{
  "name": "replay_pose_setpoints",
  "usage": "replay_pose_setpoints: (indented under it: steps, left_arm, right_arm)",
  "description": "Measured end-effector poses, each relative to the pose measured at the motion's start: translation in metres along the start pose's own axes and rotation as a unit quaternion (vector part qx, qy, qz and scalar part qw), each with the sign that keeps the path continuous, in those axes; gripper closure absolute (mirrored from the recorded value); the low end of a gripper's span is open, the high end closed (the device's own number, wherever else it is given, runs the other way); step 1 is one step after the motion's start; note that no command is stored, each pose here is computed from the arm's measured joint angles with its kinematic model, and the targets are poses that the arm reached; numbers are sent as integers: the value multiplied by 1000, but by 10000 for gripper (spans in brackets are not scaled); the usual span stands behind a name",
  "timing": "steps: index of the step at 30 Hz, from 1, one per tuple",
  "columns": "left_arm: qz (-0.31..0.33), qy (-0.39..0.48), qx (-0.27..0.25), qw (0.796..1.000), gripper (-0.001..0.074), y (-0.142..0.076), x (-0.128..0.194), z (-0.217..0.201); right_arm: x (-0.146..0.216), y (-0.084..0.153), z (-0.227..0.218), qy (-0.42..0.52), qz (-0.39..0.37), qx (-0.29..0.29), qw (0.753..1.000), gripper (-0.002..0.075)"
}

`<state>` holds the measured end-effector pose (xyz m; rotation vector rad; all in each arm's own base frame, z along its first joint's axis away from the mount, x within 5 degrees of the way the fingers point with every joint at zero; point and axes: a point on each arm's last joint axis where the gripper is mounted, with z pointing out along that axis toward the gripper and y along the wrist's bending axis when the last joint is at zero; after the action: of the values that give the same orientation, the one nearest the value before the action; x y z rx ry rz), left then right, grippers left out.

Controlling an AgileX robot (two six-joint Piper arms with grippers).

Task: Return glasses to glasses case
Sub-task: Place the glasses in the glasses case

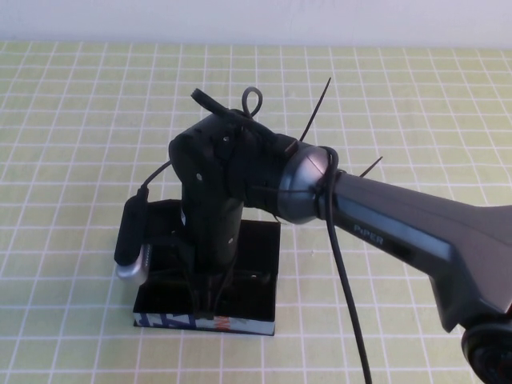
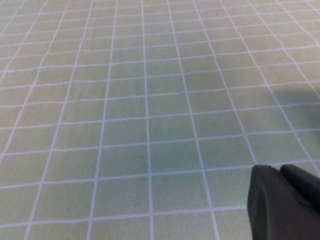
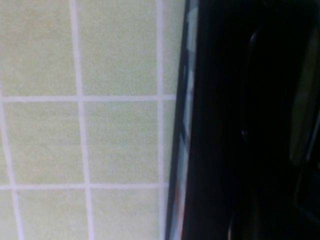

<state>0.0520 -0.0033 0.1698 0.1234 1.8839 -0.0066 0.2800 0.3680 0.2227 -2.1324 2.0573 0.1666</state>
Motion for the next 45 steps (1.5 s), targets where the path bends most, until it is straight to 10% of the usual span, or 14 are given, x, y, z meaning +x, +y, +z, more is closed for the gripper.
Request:
replay_pose_setpoints:
  steps: [19, 27, 34, 40, 45]
  left_arm:
    - [0, 0, 0, 1000, 739, 0, 0, 0]
    - [0, 0, 0, 1000, 739, 0, 0, 0]
    - [0, 0, 0, 1000, 739, 0, 0, 0]
    - [0, 0, 0, 1000, 739, 0, 0, 0]
    - [0, 0, 0, 1000, 739, 0, 0, 0]
  right_arm:
    - [3, 0, 16, 15, 3, -13, 1000, 659]
    - [4, 0, 14, 14, 3, -11, 1000, 386]
    - [7, -7, -14, -8, 11, 12, 1000, 350]
    - [14, -24, -53, -40, 80, 59, 994, 388]
    - [24, -33, -78, -51, 147, 93, 983, 611]
